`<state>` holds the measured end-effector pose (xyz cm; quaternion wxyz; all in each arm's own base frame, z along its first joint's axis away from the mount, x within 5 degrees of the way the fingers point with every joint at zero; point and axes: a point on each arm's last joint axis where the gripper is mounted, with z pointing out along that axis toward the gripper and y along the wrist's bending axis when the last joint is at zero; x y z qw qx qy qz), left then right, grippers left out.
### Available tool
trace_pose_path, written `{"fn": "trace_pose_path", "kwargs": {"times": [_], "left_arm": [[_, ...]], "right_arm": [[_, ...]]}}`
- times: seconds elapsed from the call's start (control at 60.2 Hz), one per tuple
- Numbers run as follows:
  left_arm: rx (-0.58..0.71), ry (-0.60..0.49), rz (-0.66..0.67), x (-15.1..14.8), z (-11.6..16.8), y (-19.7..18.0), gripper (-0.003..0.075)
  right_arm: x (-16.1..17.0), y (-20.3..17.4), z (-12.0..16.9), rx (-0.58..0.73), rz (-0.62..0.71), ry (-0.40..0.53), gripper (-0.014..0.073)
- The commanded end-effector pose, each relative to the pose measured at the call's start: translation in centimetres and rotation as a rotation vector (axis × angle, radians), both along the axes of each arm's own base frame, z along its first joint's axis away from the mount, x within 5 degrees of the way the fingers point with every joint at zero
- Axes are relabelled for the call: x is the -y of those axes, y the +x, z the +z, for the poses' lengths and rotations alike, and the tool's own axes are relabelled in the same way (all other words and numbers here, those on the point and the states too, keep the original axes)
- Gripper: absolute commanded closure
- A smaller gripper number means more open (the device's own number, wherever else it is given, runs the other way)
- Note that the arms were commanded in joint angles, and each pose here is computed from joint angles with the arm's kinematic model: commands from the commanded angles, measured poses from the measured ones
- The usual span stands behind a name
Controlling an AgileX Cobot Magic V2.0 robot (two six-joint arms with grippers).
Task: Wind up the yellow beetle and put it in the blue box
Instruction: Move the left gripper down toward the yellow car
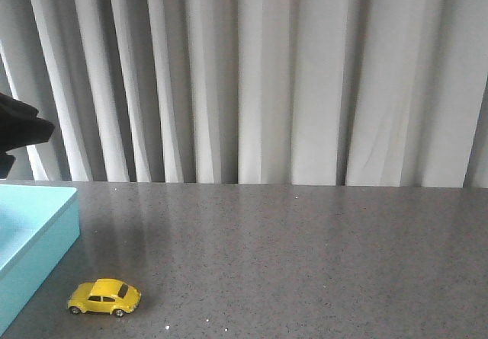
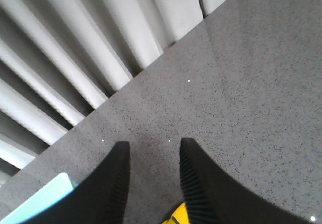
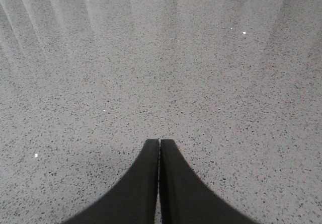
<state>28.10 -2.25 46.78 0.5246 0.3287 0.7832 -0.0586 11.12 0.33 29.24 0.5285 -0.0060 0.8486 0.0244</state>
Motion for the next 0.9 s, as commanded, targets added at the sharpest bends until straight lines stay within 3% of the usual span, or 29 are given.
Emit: {"fn": "trace_pose_path", "kwargs": {"times": [0.0,0.565,0.682,0.781,0.881], "left_arm": [[0.076,-0.068,0.040,0.04,1.40,0.46,0.0465],[0.071,-0.097,0.041,0.07,1.12,1.10,0.0465],[0.035,-0.148,0.066,0.08,1.06,1.07,0.0461],[0.015,-0.168,0.081,0.05,0.99,1.05,0.0421],[-0.006,-0.160,0.086,0.00,0.80,1.00,0.0334]], "right_arm": [[0.19,0.30,1.33,0.089,-0.014,-0.016,0.0602],[0.19,0.30,1.33,0.089,-0.014,-0.016,0.0602],[0.19,0.30,1.33,0.089,-0.014,-0.016,0.0602],[0.19,0.30,1.33,0.089,-0.014,-0.016,0.0602],[0.19,0.30,1.31,0.088,-0.014,-0.016,0.0602]]}}
